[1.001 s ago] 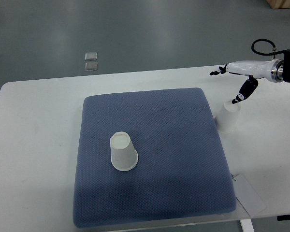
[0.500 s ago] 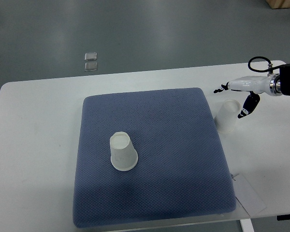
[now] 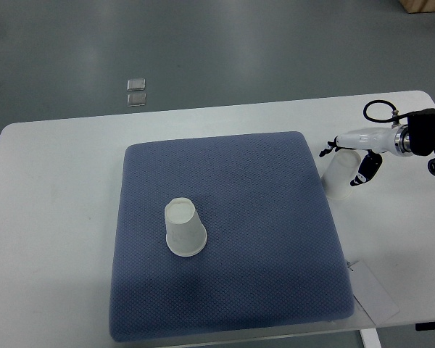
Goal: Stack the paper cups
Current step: 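Close the right hand fingers around the white paper cup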
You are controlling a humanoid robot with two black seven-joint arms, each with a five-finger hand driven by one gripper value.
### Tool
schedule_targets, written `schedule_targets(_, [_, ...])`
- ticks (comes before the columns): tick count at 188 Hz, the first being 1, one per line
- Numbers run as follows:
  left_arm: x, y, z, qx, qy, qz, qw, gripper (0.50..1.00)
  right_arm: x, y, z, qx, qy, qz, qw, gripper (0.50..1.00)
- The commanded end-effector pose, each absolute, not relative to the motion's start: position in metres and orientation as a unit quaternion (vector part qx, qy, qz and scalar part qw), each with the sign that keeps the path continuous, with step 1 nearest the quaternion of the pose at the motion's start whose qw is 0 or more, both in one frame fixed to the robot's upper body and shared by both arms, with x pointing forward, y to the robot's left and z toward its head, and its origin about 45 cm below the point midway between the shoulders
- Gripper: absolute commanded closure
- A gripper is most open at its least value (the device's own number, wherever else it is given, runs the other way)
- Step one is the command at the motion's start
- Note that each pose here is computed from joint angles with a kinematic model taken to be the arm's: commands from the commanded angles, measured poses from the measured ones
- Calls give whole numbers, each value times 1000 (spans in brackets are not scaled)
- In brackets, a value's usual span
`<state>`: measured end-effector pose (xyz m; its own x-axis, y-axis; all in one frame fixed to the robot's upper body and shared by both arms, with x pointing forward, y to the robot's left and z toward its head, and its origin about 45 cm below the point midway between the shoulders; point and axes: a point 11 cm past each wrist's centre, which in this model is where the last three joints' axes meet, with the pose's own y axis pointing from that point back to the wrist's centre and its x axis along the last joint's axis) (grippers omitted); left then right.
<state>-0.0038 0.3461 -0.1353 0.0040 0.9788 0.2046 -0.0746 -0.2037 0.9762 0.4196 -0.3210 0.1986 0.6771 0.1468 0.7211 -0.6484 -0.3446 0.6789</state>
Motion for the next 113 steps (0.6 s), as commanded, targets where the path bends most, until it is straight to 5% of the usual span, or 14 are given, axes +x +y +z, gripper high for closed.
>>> schedule_targets(1, [-4, 346, -135, 533, 424, 564, 467, 500, 419, -322, 197, 734, -168, 363, 550, 750])
schedule_targets(28, [-4, 346, -135, 533, 424, 564, 467, 500, 420, -324, 196, 732, -170, 362, 552, 820])
schedule_targets(65, [-4, 346, -135, 533, 424, 564, 467, 500, 423, -326, 199, 728, -177, 367, 551, 997])
schedule_targets(113, [-4, 346, -135, 533, 424, 564, 467, 500, 453, -312, 281, 718, -217, 424, 508, 1000])
